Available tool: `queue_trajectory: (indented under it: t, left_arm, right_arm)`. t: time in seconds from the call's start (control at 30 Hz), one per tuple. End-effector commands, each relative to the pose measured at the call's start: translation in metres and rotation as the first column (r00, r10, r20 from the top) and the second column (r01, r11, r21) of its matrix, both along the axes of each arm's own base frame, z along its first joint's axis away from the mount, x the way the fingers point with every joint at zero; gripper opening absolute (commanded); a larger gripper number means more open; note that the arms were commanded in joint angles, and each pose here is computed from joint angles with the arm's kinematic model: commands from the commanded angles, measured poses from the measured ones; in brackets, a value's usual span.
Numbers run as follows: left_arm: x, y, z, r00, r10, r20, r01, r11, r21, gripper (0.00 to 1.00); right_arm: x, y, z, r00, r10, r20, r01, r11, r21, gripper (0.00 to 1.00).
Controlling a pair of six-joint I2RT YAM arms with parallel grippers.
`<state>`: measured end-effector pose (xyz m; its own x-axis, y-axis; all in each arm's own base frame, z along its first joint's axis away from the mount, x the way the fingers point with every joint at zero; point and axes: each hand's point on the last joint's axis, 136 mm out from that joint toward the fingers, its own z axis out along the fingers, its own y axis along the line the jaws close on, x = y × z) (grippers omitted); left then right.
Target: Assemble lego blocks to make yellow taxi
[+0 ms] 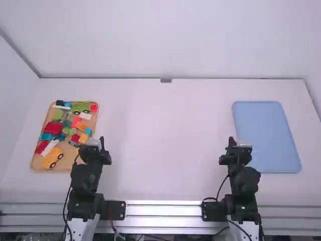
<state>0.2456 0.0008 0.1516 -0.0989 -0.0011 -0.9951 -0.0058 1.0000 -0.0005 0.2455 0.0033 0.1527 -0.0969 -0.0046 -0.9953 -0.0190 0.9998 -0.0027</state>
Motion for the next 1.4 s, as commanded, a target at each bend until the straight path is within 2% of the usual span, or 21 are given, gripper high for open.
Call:
queue_trajectory:
  t: [0.0,0.4,0.77,1.03,1.37]
  left_arm:
    - [0.000,0.000,0.000,1.000,0.000,0.000,0.000,1.000,0.000,0.00]
    - [0.000,0.003,0.010,1.000,0.017,-0.011,-0.017,1.000,0.014,0.07]
    - [0.002,0.022,0.032,0.992,0.105,-0.068,-0.102,0.994,0.043,0.22]
    - [0.010,0.040,0.046,0.973,0.188,-0.135,-0.175,0.979,0.101,0.35]
    - [0.025,0.076,0.065,0.918,0.330,-0.218,-0.306,0.942,0.135,0.55]
  right_arm:
    - [0.000,0.000,0.000,1.000,0.002,0.000,-0.002,1.000,0.003,0.00]
    - [0.001,0.001,0.012,1.000,0.009,-0.018,-0.010,1.000,-0.008,0.07]
    - [0.008,0.004,0.044,0.997,0.030,-0.069,-0.032,0.999,-0.032,0.22]
    - [0.021,0.006,0.073,0.994,0.046,-0.102,-0.049,0.998,-0.033,0.35]
    - [0.049,0.010,0.109,0.986,0.070,-0.151,-0.078,0.996,-0.047,0.55]
